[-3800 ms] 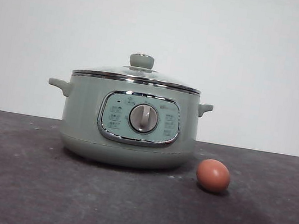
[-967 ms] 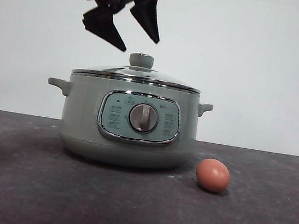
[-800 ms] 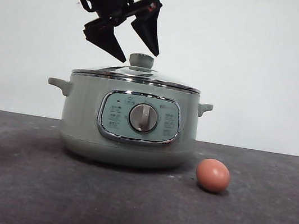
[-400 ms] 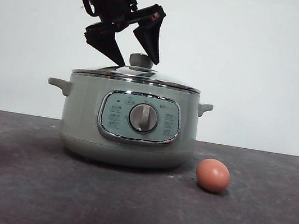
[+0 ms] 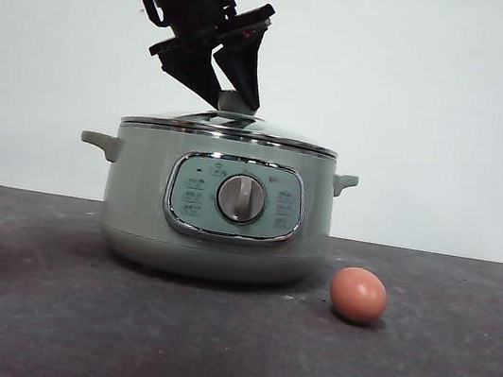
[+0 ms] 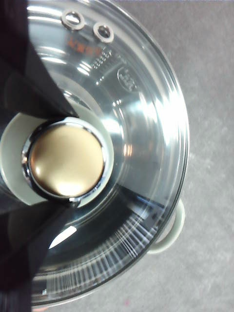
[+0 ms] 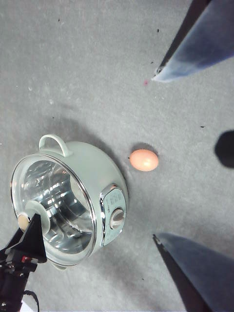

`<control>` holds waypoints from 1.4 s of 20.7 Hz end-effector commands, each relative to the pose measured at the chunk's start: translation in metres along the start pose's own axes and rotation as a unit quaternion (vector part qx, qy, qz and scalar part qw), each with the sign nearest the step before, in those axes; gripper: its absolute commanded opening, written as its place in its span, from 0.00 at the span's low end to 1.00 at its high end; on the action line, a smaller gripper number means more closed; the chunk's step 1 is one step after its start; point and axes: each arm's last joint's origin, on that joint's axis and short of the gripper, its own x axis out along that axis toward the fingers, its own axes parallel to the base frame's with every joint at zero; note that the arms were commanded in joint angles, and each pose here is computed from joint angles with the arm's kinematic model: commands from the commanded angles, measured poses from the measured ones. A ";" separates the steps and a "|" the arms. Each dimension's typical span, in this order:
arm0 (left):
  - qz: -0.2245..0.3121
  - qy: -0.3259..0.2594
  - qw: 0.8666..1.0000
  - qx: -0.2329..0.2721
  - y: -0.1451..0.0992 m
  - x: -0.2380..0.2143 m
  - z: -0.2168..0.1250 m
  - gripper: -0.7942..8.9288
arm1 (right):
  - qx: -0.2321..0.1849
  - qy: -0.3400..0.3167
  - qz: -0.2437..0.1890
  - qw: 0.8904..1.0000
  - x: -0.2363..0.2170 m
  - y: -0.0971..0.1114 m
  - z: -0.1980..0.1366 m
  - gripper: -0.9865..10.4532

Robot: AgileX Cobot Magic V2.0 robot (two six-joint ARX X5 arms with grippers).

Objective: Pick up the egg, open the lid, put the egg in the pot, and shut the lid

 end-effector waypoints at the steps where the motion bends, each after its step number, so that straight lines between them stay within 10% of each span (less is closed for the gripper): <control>1: -0.015 -0.001 1.000 -0.001 0.001 0.005 0.000 0.17 | -0.001 -0.005 0.002 1.000 -0.001 0.001 0.001 0.66; 17: -0.010 -0.068 0.998 0.009 -0.005 -0.041 0.036 0.07 | 0.004 0.006 0.003 1.000 0.004 -0.002 0.002 0.66; 29: 0.079 -0.170 0.982 0.004 0.009 -0.219 0.045 0.07 | 0.007 0.063 0.036 0.997 0.054 -0.015 0.020 0.66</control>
